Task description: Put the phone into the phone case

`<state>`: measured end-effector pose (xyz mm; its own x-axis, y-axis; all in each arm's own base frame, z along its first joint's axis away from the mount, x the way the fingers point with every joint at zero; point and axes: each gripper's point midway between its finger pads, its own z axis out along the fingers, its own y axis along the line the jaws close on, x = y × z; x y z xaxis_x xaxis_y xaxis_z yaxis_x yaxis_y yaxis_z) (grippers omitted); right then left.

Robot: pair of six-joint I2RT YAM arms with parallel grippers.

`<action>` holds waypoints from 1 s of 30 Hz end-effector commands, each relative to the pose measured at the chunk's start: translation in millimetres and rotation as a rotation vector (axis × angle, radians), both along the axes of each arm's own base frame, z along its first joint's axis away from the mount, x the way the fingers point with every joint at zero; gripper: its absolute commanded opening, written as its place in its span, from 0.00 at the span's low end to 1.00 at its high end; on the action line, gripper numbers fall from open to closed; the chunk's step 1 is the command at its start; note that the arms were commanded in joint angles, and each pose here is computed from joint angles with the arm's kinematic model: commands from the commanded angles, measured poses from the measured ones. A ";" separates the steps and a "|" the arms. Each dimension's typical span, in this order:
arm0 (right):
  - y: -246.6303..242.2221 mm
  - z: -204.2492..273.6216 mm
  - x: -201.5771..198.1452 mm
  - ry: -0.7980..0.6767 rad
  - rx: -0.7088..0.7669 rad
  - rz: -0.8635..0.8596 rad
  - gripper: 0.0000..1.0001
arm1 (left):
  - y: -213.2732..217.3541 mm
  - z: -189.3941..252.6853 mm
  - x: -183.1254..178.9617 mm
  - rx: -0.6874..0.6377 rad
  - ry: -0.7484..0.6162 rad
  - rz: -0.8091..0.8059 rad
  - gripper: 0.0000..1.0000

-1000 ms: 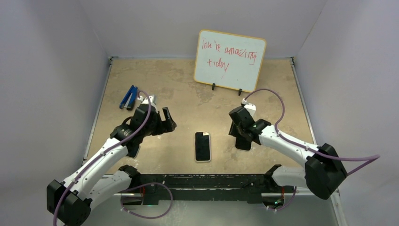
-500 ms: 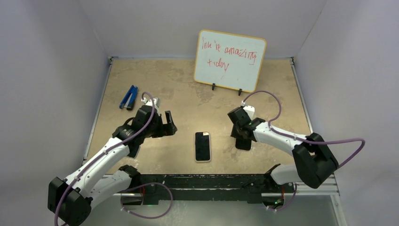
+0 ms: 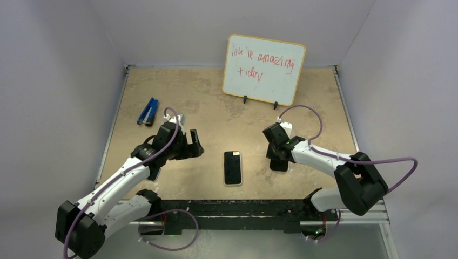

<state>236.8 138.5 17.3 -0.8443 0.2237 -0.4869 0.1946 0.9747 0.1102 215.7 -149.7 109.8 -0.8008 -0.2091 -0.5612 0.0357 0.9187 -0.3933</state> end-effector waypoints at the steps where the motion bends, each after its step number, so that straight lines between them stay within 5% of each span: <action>1: 25.8 3.4 -7.7 0.013 0.139 0.065 0.00 | 8.6 -2.5 5.6 0.000 0.018 0.116 0.88; 14: 66.5 3.9 -49.3 0.043 0.321 0.169 0.02 | 83.4 11.6 1.8 0.207 0.066 0.556 0.91; 21: 65.2 29.4 -55.6 -0.027 0.368 0.205 0.39 | 106.3 16.0 4.6 0.221 0.097 0.687 0.91; 30: 58.8 77.4 -57.8 -0.178 0.434 0.259 0.98 | 171.6 -9.9 3.2 0.337 0.251 0.864 0.91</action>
<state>184.4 203.7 85.2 -0.8242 0.2450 -0.5106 -0.0757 0.8459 0.5280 219.8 -11.0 101.0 -0.5835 -0.6130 -0.5327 -0.6965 0.7150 -0.0598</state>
